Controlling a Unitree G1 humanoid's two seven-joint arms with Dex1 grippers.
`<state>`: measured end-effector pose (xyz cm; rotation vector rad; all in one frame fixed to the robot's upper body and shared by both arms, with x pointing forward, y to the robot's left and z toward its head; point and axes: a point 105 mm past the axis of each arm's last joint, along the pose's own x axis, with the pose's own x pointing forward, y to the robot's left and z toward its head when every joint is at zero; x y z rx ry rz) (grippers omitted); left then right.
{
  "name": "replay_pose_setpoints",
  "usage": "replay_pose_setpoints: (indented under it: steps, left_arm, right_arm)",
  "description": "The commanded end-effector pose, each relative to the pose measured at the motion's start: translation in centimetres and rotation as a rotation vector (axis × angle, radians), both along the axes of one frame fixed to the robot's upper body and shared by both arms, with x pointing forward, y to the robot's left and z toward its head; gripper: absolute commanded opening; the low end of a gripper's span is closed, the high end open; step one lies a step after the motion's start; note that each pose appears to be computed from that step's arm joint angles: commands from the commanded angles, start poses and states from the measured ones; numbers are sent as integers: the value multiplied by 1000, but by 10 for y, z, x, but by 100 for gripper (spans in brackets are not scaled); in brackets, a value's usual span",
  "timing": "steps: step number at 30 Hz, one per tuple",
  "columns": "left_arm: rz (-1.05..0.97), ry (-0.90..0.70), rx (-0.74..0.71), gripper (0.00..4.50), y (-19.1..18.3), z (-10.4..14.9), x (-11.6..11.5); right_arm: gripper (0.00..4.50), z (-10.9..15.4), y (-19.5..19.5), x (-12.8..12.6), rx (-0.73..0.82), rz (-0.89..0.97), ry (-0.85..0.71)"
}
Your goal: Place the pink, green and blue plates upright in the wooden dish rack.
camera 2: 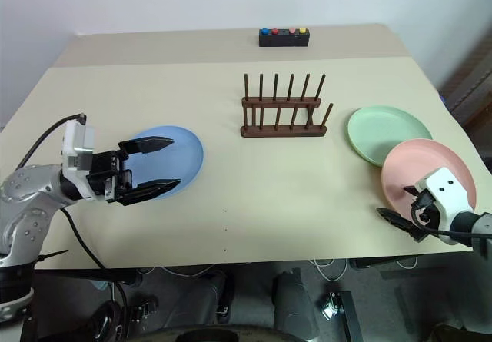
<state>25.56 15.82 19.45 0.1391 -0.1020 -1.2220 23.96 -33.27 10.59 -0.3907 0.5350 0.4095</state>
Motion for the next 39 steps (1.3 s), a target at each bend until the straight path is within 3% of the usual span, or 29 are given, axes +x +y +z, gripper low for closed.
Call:
replay_pose_setpoints:
  steps: [1,6,7,11,17,21,26,28,32,39]
  left_arm:
    - [-8,-50,5,450,-3,7,0]
    - [-12,-49,-3,450,-3,6,1]
    - [-13,-47,-6,450,-4,6,2]
    - [-17,-41,-17,450,-4,4,3]
    - [-4,-83,-36,450,-5,11,8]
    - [4,-95,-47,450,-6,13,11]
    - [9,-110,-58,450,-9,17,11]
    - [20,-113,-59,450,-8,19,10]
    - [37,-113,-55,450,-6,21,9]
    - [51,-104,-56,450,-4,23,1]
  right_arm:
    - [262,5,2,4,-37,16,-33]
    - [17,16,1,7,-58,52,-44]
    - [7,20,1,7,-63,71,-38]
    - [7,48,0,5,-122,157,-1]
    - [7,134,29,22,-100,294,-126]
    - [7,194,60,39,154,375,-304]
    - [7,247,86,66,688,471,-451]
    - [7,256,86,78,903,483,-460]
    - [7,254,86,92,1140,496,-399]
    - [7,229,90,115,1274,473,-281]
